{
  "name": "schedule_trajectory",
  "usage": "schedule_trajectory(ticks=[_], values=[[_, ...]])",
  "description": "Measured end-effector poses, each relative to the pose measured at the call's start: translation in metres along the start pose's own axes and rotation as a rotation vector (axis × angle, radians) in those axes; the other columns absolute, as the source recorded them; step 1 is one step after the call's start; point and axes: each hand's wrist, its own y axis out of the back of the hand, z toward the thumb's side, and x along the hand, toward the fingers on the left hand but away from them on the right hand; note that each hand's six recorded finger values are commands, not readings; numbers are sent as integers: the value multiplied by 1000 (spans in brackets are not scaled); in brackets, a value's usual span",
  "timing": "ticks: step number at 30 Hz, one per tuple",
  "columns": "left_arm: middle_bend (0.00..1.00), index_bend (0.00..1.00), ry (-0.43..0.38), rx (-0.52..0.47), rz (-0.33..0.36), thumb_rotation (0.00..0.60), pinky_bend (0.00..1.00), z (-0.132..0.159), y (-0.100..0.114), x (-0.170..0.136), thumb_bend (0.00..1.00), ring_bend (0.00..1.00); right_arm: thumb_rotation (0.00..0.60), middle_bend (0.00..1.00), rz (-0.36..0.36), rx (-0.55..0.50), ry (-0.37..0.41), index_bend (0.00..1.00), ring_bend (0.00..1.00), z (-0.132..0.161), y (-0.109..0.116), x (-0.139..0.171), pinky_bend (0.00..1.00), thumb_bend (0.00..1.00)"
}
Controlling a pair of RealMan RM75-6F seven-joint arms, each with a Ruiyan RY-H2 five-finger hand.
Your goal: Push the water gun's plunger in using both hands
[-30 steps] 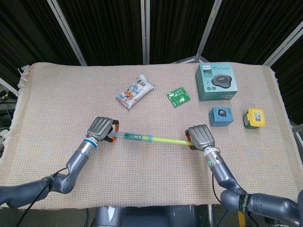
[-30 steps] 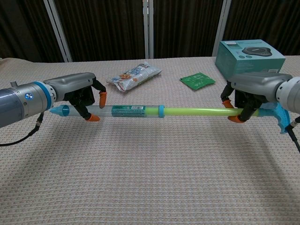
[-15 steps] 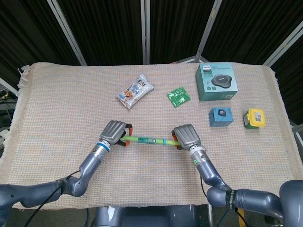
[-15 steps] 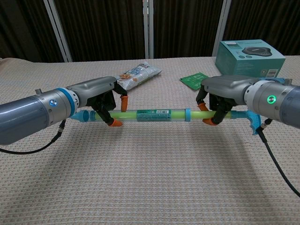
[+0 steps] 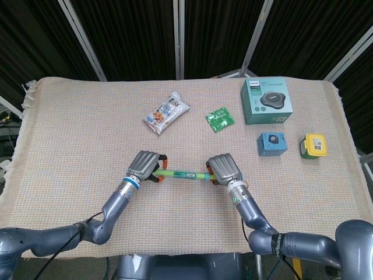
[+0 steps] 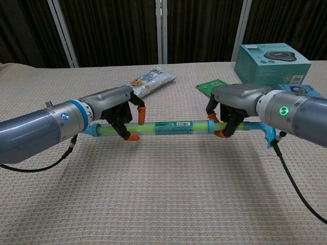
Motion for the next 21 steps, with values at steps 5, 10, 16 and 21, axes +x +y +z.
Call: schedule_trajectory(ticks=[5, 10, 16, 21], values=[[915, 89, -2, -11, 1, 600, 1000, -2, 0, -1, 159, 875, 600, 1000, 6, 3, -5, 44, 1000, -5, 0, 2, 1000, 11], [895, 0, -1, -17, 4, 600, 1000, -10, 4, -5, 99, 859, 600, 999, 0, 26, -18, 0, 1000, -14, 3, 5, 1000, 0], [861, 0, 11, -19, 73, 600, 1000, -23, 25, -22, 99, 837, 600, 987, -46, 67, -31, 0, 1000, -38, 20, 22, 1000, 0], [729, 0, 17, -4, 161, 600, 903, -41, 53, -56, 99, 738, 600, 933, -117, 99, -61, 0, 979, -77, 42, 52, 1000, 0]])
